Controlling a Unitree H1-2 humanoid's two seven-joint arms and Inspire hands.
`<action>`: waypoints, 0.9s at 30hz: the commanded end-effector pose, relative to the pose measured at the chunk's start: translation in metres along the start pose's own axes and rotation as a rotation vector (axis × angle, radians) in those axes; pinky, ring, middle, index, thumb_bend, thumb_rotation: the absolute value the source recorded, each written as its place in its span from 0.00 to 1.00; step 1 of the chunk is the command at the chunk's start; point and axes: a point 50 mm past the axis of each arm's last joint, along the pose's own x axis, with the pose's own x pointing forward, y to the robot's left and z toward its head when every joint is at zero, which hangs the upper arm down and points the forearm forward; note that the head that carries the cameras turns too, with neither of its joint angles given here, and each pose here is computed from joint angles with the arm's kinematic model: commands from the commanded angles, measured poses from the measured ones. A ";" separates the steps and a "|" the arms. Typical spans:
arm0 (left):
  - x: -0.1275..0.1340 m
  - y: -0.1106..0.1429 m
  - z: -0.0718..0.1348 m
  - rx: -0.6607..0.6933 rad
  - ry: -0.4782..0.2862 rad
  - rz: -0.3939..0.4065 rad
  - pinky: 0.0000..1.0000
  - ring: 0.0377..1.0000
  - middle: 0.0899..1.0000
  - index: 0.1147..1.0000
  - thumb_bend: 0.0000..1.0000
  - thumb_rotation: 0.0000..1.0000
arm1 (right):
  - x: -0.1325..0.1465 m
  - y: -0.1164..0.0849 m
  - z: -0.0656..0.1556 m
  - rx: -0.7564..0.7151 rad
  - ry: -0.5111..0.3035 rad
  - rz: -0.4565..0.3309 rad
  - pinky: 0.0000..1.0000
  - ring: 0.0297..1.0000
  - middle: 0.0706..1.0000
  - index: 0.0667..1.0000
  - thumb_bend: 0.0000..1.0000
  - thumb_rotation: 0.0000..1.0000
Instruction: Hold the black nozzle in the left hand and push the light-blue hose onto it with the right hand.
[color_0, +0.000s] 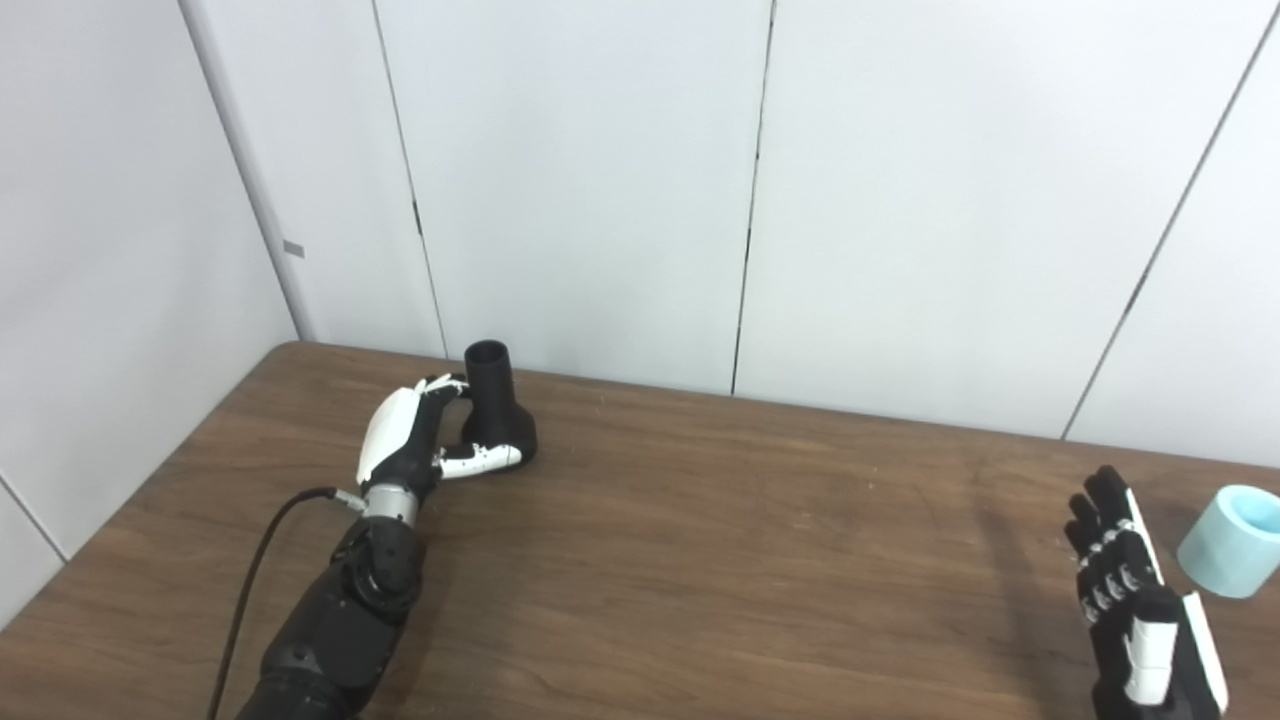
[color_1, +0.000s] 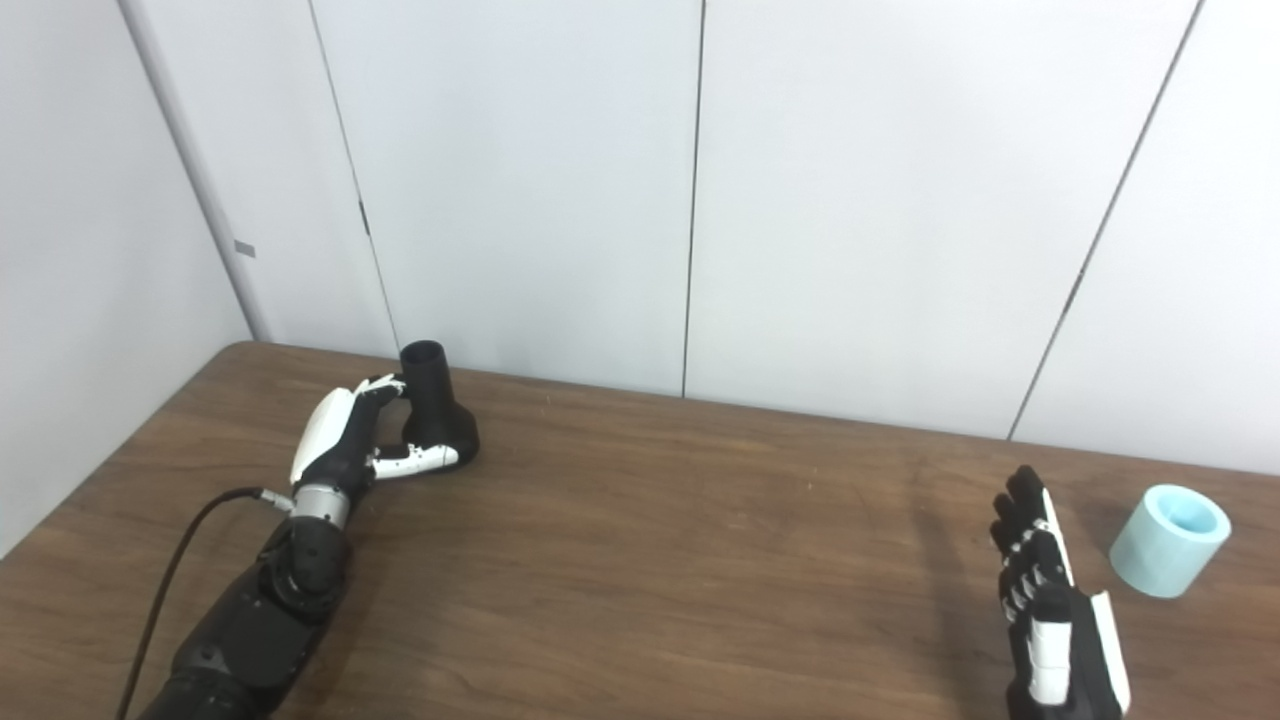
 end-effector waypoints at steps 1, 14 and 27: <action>0.020 0.019 0.025 -0.009 -0.083 0.080 1.00 0.97 0.85 0.44 0.61 0.13 | -0.033 0.003 -0.025 0.022 0.113 -0.026 1.00 1.00 1.00 0.99 0.65 1.00; 0.016 0.010 0.018 0.042 -0.060 -0.013 1.00 0.94 0.77 0.42 0.52 0.07 | -0.032 0.004 -0.023 0.011 0.121 -0.026 1.00 1.00 1.00 0.99 0.65 1.00; 0.002 -0.014 0.022 0.020 -0.072 -0.095 1.00 0.94 0.77 0.42 0.52 0.07 | -0.032 0.006 -0.019 0.016 0.121 -0.029 1.00 1.00 1.00 0.99 0.66 1.00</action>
